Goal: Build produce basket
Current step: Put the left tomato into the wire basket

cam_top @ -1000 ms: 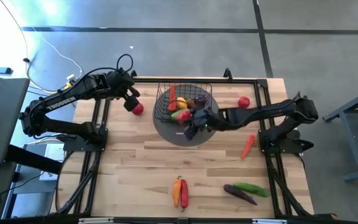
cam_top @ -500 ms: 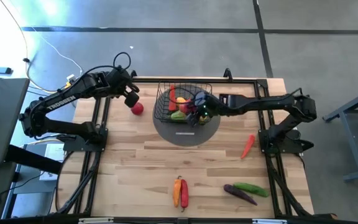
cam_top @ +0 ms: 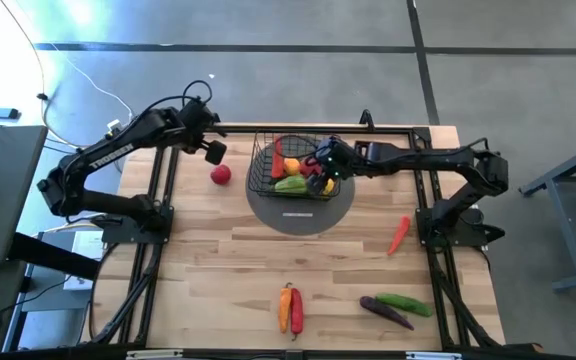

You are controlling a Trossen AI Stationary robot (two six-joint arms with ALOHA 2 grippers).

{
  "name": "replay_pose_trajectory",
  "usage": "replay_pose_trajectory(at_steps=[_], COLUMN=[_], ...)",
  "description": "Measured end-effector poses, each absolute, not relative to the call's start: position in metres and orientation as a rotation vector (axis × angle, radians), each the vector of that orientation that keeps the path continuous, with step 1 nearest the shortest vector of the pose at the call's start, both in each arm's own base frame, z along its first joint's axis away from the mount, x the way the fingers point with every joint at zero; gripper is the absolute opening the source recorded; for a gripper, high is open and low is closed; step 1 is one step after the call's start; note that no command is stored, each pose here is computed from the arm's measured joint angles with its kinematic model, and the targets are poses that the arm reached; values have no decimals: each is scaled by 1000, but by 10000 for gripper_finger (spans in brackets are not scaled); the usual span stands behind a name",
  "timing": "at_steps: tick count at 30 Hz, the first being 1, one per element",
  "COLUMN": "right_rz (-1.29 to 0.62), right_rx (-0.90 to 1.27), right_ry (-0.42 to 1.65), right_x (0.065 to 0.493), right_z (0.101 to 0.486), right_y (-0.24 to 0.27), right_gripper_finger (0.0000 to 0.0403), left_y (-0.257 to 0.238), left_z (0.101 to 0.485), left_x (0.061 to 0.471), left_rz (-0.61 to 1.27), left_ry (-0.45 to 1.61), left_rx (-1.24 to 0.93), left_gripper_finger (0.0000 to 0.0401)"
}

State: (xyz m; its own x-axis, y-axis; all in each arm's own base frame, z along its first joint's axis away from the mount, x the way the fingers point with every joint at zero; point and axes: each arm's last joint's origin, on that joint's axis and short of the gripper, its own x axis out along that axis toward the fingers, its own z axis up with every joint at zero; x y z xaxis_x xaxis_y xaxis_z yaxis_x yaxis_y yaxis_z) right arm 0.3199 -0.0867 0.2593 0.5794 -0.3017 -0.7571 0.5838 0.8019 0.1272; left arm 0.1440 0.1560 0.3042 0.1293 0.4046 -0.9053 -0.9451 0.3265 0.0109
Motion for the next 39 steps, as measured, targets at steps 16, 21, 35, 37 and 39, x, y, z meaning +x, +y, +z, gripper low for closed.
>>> replay_pose_trajectory(at_steps=[16,21,35,37,39], right_rz=[-535,-540,-461,-460,-460], right_rx=[371,381,320,320,320], right_ry=[805,804,833,833,833], right_x=[318,316,313,313,313], right_z=[259,259,259,259,259], right_y=[-94,-101,-109,-109,-109], right_gripper_finger=[252,252,252,252,252], left_y=[160,166,185,188,191], left_z=[294,284,242,237,232], left_x=[154,160,183,184,185], left_rz=[1099,1164,1043,1011,1002], left_ry=[955,950,1174,1203,1229], left_rx=[-893,-992,-1054,-1054,-1057], left_gripper_finger=[381,381,381,381,381])
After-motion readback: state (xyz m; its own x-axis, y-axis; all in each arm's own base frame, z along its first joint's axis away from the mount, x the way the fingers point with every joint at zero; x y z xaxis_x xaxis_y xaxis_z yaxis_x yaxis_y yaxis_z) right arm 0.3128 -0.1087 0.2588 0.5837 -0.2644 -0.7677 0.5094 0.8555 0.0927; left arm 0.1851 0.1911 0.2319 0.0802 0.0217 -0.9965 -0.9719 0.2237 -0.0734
